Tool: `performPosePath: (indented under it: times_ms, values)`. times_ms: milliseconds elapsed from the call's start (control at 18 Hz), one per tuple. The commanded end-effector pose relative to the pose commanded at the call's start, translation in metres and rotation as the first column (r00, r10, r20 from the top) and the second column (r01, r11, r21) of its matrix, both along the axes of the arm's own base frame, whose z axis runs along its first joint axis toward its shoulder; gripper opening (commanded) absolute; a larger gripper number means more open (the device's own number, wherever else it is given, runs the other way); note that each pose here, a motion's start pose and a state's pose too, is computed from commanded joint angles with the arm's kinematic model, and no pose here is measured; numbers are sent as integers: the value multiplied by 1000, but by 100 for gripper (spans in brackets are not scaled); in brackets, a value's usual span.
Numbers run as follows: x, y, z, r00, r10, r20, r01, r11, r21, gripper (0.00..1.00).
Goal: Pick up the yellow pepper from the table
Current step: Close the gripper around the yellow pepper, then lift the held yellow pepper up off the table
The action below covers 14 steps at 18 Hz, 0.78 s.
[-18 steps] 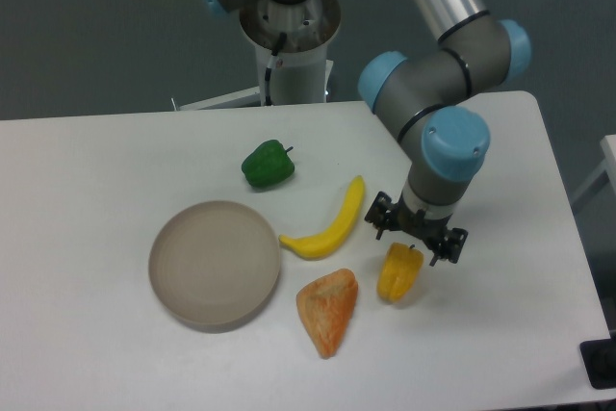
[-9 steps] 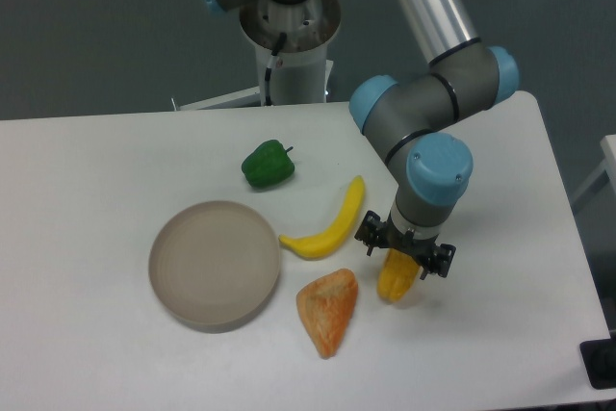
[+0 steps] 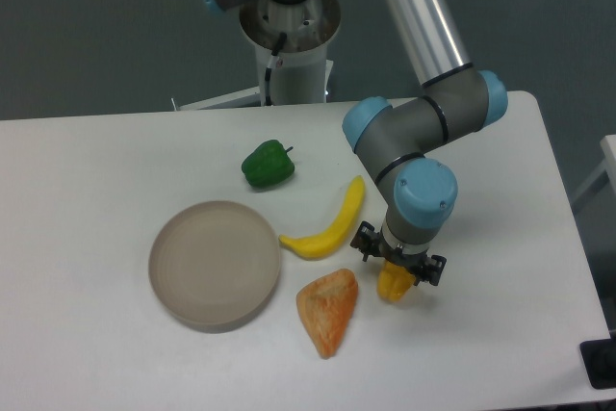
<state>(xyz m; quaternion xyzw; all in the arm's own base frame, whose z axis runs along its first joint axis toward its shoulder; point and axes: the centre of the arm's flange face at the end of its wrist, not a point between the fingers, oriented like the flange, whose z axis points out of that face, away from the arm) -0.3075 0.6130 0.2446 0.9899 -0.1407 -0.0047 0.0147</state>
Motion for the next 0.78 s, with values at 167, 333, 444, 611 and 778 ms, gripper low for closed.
performPosePath:
  times_ms: [167, 333, 444, 611, 778]
  values:
    - [0, 1, 6, 1000, -1, -3, 2, 1000, 7, 20]
    - [-4, -2, 24, 1000, 8, -8, -7, 999, 33, 14]
    - [-5, -5, 38, 1000, 11, -20, -10, 999, 48, 15]
    - [-11, -15, 70, 999, 27, -45, -23, 996, 85, 17]
    - [-18, -26, 92, 997, 27, -66, -20, 994, 107, 16]
